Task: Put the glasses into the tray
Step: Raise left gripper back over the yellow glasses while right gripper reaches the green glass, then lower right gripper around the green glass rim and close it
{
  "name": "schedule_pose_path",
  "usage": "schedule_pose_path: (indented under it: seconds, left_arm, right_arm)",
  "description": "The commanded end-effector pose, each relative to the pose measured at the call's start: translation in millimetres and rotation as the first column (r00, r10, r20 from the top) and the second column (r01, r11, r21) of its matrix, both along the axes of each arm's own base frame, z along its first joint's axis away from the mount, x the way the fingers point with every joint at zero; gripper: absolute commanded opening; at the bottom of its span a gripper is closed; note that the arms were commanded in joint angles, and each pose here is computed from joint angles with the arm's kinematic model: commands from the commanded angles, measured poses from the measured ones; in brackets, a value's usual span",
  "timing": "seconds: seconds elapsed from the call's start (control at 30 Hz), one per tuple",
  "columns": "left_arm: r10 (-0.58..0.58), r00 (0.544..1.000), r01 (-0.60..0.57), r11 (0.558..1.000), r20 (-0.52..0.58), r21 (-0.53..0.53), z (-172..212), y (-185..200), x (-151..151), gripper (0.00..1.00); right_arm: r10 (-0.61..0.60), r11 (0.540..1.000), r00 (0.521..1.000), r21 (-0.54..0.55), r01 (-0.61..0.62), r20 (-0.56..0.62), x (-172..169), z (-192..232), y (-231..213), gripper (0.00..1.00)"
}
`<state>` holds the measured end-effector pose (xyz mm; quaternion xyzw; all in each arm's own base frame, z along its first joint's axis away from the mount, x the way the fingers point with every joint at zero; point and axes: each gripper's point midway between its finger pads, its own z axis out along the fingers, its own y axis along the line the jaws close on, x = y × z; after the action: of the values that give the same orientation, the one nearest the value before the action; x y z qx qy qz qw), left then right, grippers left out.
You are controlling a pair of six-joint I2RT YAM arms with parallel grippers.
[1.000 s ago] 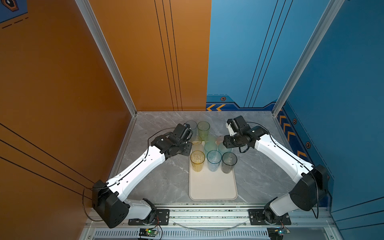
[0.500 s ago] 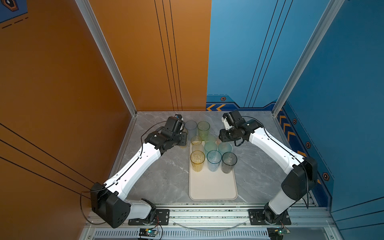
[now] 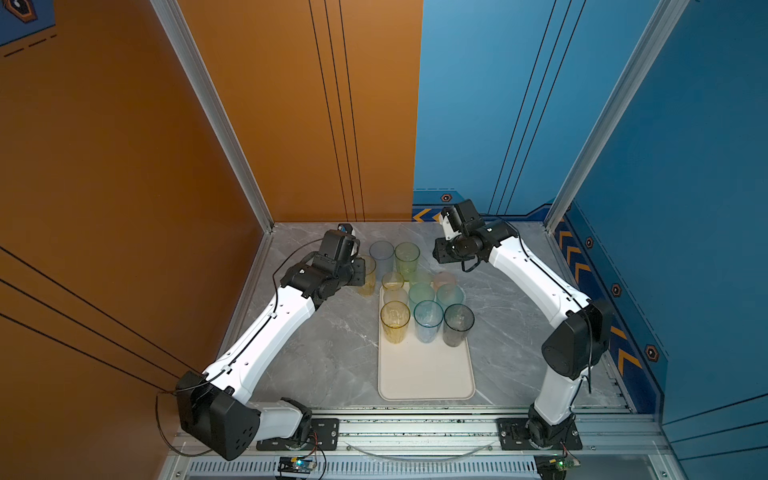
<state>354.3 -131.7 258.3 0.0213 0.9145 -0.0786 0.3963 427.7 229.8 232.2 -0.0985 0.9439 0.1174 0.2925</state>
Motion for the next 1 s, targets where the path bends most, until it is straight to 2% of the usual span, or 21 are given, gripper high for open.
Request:
schedule_pose_path:
  seconds: [0.0, 0.47, 0.97]
  left_arm:
    - [0.023, 1.0, -0.023, 1.0, 0.013, 0.003, 3.7, 10.6, -4.2, 0.2]
    - [0.045, 0.999, -0.045, 0.999, -0.009, 0.003, -0.8, 25.4, -2.9, 0.2]
    - [0.054, 0.998, -0.054, 0.999, -0.025, 0.003, -6.0, 30.0, -0.1, 0.2]
  right_arm:
    - [0.01, 1.0, 0.999, -0.014, -0.01, -0.034, 6.0, -5.1, 2.6, 0.38]
    - [0.009, 0.999, 0.997, -0.042, -0.012, -0.073, 54.6, -41.2, 27.1, 0.32]
    - [0.025, 0.999, 0.993, -0.028, -0.029, -0.114, 65.3, -63.6, 39.8, 0.31]
